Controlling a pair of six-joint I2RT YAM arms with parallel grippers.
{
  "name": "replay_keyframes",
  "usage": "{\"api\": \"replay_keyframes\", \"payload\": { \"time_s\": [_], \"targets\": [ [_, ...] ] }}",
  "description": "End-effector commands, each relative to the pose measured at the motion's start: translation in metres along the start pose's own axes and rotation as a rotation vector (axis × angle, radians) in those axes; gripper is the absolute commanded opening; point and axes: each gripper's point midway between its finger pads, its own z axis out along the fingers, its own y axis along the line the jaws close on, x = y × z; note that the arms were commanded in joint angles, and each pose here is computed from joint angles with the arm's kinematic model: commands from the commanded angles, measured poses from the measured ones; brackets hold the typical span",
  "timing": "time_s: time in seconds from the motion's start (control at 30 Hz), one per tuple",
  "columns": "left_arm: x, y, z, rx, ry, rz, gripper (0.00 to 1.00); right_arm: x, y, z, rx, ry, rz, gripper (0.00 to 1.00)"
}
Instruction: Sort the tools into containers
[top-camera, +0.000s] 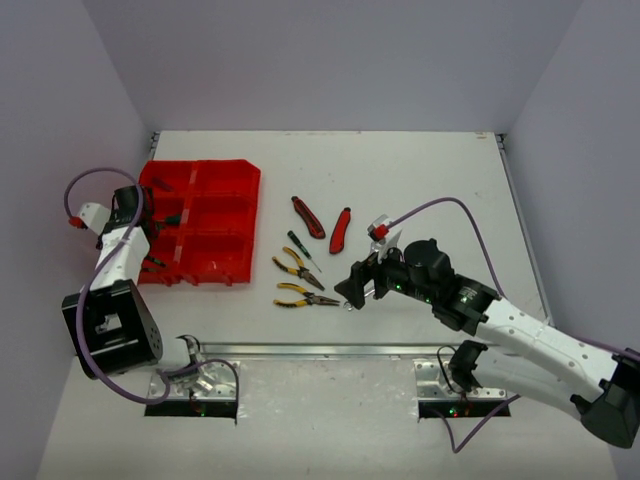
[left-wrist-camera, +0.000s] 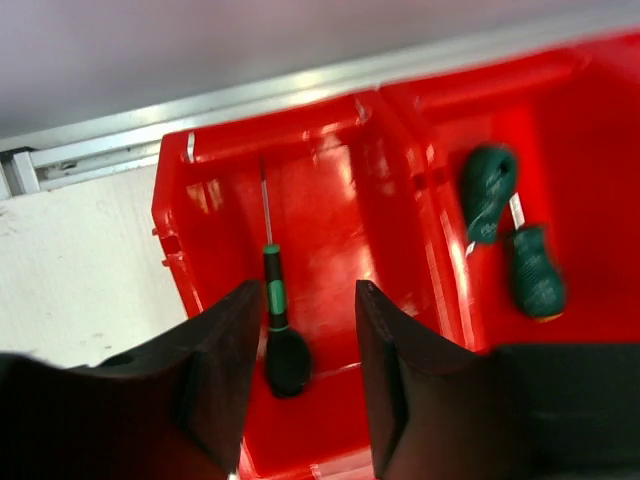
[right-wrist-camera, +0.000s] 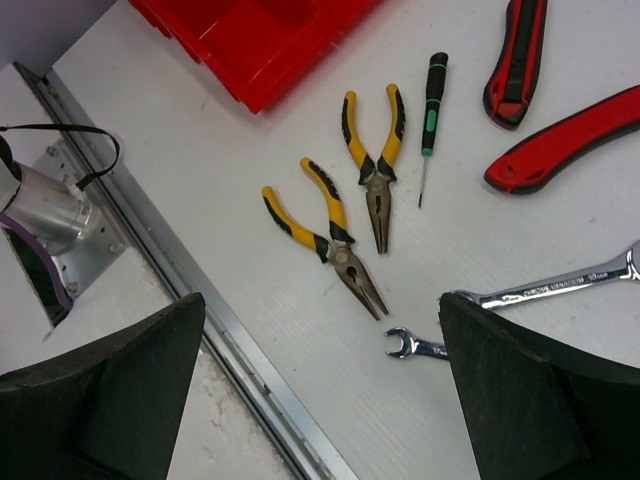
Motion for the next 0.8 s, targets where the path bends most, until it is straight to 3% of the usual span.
{"api": "replay_keyframes", "payload": {
  "time_s": [0.0,0.03,0.27,0.37,0.47,0.53,0.57,0.6,0.67,0.77],
  "targets": [
    [0.003,-0.013,-0.01,0.082,0.044,-0.047,0.88,-0.017,0.008,0.002,-0.03,-0.042,0.021,0.99],
    [-0.001,-0.013,-0.013,0.079,0.039,-0.049,0.99,-0.016,0.009,0.005,-0.037,-0.027,0.035,0.99],
    [-0.073,-0.024,-0.065,0.172,-0.101,-0.09,1.0,-0.016,0.012,0.034,-0.025,0.073,0.085,0.99],
    [-0.095,-0.036,-0.116,0.405,-0.148,-0.102,1.0,-0.009,-0.001,0.066,0.046,0.164,0.072,0.99],
    [-0.072,-0.056,-0.159,0.737,-0.103,-0.018,1.0,0.002,-0.025,0.1,0.16,0.257,0.042,0.99],
    [-0.039,-0.064,-0.196,0.996,-0.023,0.061,1.0,0.007,-0.041,0.13,0.219,0.328,0.016,0.89],
    [-0.02,-0.061,-0.207,1.081,0.014,0.106,1.0,0.013,-0.048,0.144,0.241,0.378,0.001,0.77],
    [-0.002,-0.055,-0.209,1.128,0.044,0.146,1.0,0.016,-0.054,0.156,0.262,0.417,-0.015,0.62],
    [0.026,-0.039,-0.2,1.124,0.076,0.187,1.0,0.003,-0.065,0.18,0.311,0.41,-0.053,0.41],
    [0.025,-0.028,-0.229,1.226,0.009,0.206,1.0,0.013,-0.084,0.207,0.377,0.461,-0.11,0.27]
  ]
}}
